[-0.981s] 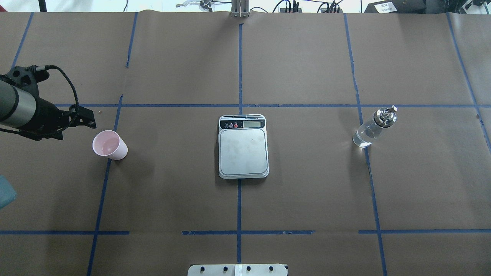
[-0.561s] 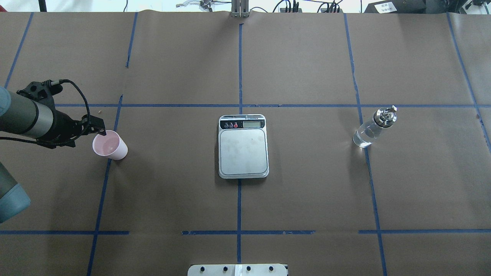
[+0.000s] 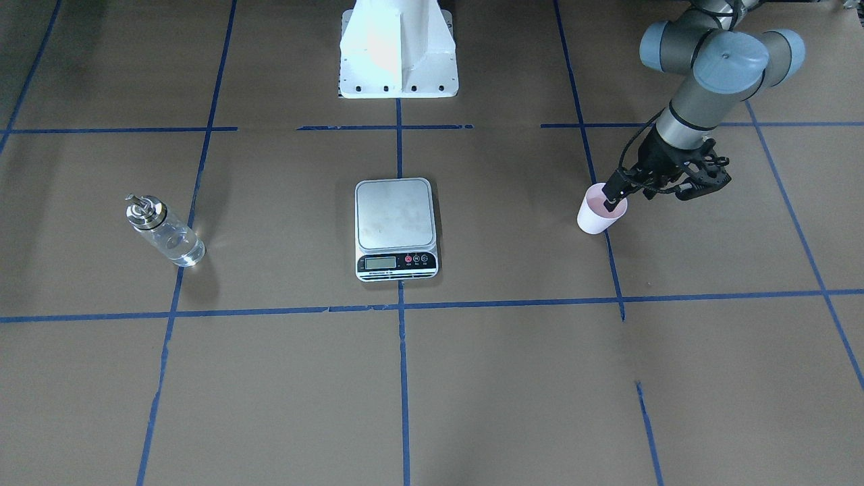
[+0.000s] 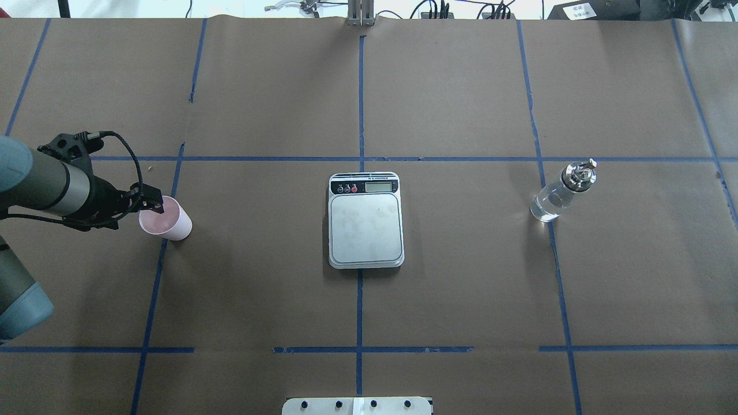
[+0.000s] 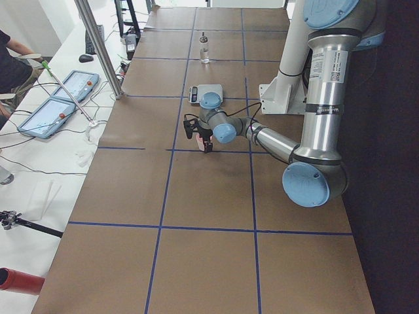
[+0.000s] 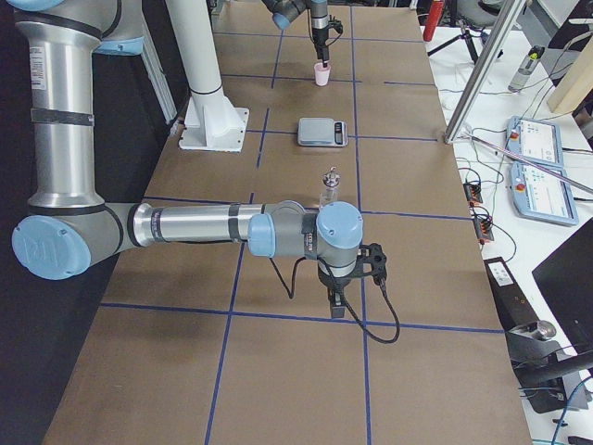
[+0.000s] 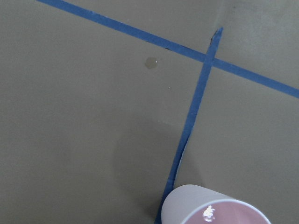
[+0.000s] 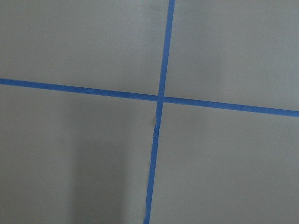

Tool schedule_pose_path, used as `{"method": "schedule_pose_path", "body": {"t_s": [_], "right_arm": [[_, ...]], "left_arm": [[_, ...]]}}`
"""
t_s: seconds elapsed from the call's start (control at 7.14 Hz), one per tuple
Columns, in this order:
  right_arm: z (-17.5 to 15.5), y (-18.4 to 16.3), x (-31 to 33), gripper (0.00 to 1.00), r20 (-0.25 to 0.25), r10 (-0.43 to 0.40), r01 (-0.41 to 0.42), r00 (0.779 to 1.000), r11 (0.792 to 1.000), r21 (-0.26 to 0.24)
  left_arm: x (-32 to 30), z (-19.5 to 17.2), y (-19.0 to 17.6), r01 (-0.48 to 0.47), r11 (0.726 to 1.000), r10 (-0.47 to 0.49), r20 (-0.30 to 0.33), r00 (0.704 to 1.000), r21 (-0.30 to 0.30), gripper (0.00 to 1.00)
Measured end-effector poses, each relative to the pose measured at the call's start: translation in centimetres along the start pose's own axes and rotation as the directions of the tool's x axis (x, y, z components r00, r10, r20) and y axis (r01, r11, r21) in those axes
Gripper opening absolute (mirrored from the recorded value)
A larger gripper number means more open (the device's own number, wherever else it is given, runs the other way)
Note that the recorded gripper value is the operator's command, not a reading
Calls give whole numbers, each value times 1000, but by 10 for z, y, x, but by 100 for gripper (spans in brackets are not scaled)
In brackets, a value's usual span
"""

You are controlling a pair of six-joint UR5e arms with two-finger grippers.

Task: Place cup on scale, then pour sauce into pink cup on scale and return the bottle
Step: 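Lower the left gripper to the pink cup and grasp its rim, then carry the pink cup with the left gripper onto the scale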

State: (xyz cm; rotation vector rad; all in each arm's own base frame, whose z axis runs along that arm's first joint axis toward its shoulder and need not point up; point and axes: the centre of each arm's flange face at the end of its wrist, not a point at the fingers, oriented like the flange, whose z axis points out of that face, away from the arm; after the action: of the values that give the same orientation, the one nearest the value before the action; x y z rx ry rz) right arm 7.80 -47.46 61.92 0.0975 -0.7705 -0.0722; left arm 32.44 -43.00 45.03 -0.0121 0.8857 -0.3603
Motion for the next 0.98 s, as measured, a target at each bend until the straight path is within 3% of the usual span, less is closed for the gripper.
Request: {"method": "schedule_pose_path", "body": {"t_s": [0.28,0.7,0.98], "right_arm": [[0,-1,0,100,-2,0,0,1000,1000,0],[-2,-3,-1,100,-7,-3,3,1000,1000,3],[-2,-4,-1,100,-9,-5,5,1000,1000,3]], "left_arm": [[1,3,1,-2,1000,2,2,1000,-4,57],[7,3,4,-5,1000,5,-3,1000,-8,0],[12,0,5,-8,1000,7,-10,1000,-10,0]]}}
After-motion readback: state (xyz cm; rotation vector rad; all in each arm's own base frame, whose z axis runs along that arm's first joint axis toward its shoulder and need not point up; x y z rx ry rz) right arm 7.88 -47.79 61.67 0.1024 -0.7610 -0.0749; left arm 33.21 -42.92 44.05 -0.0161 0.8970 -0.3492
